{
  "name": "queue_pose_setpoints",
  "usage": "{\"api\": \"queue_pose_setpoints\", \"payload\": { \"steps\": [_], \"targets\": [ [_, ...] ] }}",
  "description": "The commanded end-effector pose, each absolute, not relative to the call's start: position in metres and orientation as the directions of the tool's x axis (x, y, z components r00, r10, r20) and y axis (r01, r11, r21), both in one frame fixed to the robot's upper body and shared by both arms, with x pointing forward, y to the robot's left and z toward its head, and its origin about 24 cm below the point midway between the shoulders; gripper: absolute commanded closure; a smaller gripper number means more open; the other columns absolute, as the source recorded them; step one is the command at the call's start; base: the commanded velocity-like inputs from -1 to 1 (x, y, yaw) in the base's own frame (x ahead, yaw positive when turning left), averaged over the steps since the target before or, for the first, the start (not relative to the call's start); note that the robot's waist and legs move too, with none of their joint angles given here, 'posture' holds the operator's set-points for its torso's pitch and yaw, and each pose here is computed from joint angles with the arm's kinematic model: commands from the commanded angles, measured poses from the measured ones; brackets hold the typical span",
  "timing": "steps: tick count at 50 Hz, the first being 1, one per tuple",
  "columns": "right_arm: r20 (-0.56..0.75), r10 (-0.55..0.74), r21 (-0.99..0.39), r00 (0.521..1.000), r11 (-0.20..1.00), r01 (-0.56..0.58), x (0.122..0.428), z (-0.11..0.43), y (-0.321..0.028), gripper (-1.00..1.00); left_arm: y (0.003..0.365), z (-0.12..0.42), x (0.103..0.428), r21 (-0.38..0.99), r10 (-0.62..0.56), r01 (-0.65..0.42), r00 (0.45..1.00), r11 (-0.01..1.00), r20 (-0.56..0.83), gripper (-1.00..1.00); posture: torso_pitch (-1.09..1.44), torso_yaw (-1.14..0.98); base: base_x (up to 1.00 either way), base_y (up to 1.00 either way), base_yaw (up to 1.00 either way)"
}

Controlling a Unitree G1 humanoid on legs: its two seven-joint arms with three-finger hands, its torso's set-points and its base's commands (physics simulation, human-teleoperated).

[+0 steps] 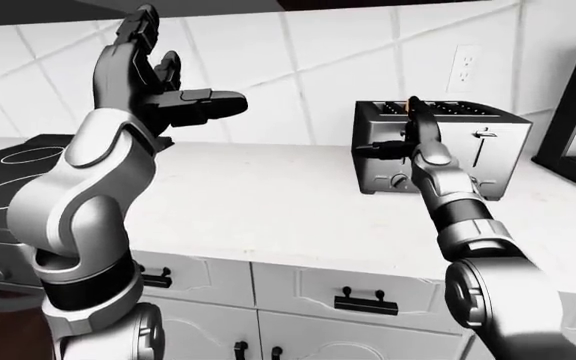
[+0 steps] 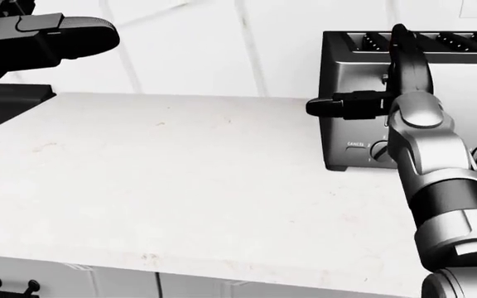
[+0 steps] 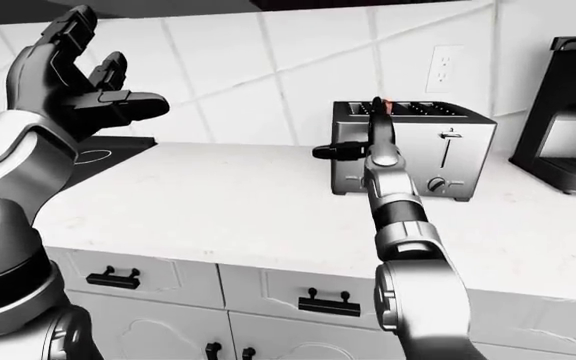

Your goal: Push down the lever of the toaster to turn it on.

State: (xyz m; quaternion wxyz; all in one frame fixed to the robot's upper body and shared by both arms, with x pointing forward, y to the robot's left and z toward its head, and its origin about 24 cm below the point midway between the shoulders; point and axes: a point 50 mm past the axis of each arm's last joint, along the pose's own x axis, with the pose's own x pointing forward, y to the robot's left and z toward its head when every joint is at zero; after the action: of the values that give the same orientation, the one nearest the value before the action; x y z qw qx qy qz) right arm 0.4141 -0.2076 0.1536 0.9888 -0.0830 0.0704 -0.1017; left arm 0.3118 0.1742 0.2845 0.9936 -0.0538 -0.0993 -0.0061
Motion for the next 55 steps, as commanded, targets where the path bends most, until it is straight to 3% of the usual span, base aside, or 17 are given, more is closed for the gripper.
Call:
{"api": "queue_pose_setpoints", "payload": {
  "steps": [1,55],
  "targets": [
    [-0.125,-0.212,-0.171,0.969,0.967,0.19,0.416,0.16,-0.208,-1.0,0.175,0.3,0.307,-0.108,0.001,0.029,0.963,0.994,0.271,-1.0,-0.51,0.0,0.0,0.0,0.0],
    [-0.245,-0.21,-0.145,0.946,0.973,0.178,0.406,0.115,-0.208,-1.0,0.175,0.302,0.306,-0.112,0.004,0.028,0.962,0.993,0.274,-1.0,-0.51,0.0,0.0,0.0,0.0]
  ]
}}
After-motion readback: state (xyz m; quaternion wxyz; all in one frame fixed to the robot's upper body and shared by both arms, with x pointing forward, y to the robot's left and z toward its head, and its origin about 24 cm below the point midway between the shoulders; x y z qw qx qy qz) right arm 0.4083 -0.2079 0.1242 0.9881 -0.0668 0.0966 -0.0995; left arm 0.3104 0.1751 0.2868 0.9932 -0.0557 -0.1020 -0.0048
